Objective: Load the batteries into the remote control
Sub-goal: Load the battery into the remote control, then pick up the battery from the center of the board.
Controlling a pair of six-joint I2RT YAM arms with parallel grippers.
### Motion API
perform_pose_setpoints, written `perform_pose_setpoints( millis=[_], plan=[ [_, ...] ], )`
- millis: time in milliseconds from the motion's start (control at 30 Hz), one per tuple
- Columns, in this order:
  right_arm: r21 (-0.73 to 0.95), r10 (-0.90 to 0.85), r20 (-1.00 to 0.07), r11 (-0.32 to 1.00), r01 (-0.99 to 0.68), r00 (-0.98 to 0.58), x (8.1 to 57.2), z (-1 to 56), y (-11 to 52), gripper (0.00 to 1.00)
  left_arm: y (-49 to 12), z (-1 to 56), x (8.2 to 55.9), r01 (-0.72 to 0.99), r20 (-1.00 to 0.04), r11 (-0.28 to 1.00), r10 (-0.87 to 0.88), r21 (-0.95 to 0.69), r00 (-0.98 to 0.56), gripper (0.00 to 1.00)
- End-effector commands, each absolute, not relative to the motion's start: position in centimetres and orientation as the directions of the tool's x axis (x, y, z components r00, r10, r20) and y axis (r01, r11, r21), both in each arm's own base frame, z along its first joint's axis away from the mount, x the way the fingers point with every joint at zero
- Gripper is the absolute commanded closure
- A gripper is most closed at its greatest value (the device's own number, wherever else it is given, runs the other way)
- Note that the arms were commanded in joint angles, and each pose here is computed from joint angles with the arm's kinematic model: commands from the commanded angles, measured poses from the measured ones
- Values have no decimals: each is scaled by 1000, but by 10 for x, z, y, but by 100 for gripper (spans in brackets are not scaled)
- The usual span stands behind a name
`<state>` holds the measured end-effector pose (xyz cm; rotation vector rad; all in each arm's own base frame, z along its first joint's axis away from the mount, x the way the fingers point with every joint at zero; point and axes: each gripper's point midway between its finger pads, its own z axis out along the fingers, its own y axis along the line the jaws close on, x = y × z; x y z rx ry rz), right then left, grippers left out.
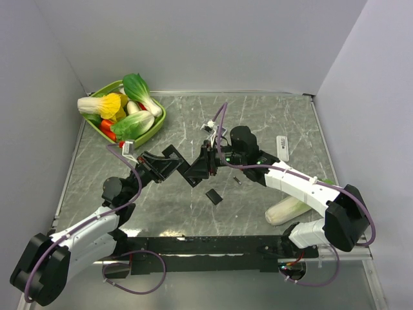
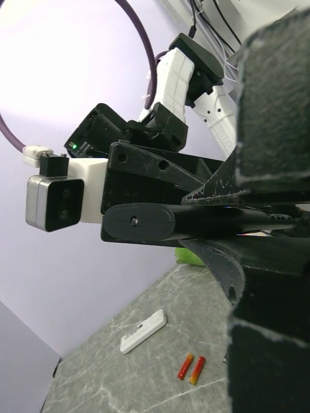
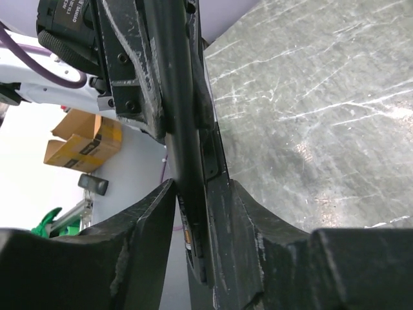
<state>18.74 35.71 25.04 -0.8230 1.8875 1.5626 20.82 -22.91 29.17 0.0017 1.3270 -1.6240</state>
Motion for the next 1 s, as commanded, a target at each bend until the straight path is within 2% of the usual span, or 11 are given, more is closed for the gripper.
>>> perform_pose_setpoints(
  millis=[0, 100, 133, 200, 233, 300, 333, 367, 600, 733, 967],
  plan=[
    [625, -115, -762, 128, -770, -637, 187, 247, 359, 56, -219, 336, 199, 751, -522, 34, -740, -659, -424, 98],
    [606, -107, -780, 121, -786, -617, 185, 250, 357, 52, -220, 333, 201, 745, -528, 44, -734, -665, -428, 98],
    [594, -104, -790, 117, -796, -604, 185, 252, 356, 43, -221, 331, 202, 744, -535, 53, -730, -666, -426, 98],
    [565, -87, -814, 111, -818, -574, 185, 266, 355, 32, -221, 320, 205, 724, -538, 78, -724, -685, -432, 98],
    [536, -84, -834, 113, -837, -545, 186, 271, 353, 22, -220, 316, 206, 719, -545, 94, -721, -688, -427, 98],
    [499, -73, -856, 143, -855, -512, 189, 282, 348, 12, -221, 297, 212, 680, -550, 135, -709, -720, -441, 98],
    [457, -60, -879, 184, -870, -474, 196, 286, 345, 2, -220, 292, 214, 675, -561, 160, -706, -720, -431, 98],
    [440, -55, -886, 213, -872, -461, 201, 289, 341, 0, -219, 287, 216, 666, -567, 180, -706, -724, -425, 98],
    [351, 6, -913, 519, -780, -407, 233, 291, 287, 0, -210, 241, 232, 565, -581, 298, -694, -770, -426, 98],
    [287, -62, -901, 659, -696, -430, 241, 262, 254, 0, -206, 226, 237, 532, -580, 322, -687, -783, -438, 98],
    [285, -98, -767, 833, -474, -634, 249, 184, 200, 5, -205, 214, 239, 522, -583, 327, -670, -788, -459, 98]
  ],
)
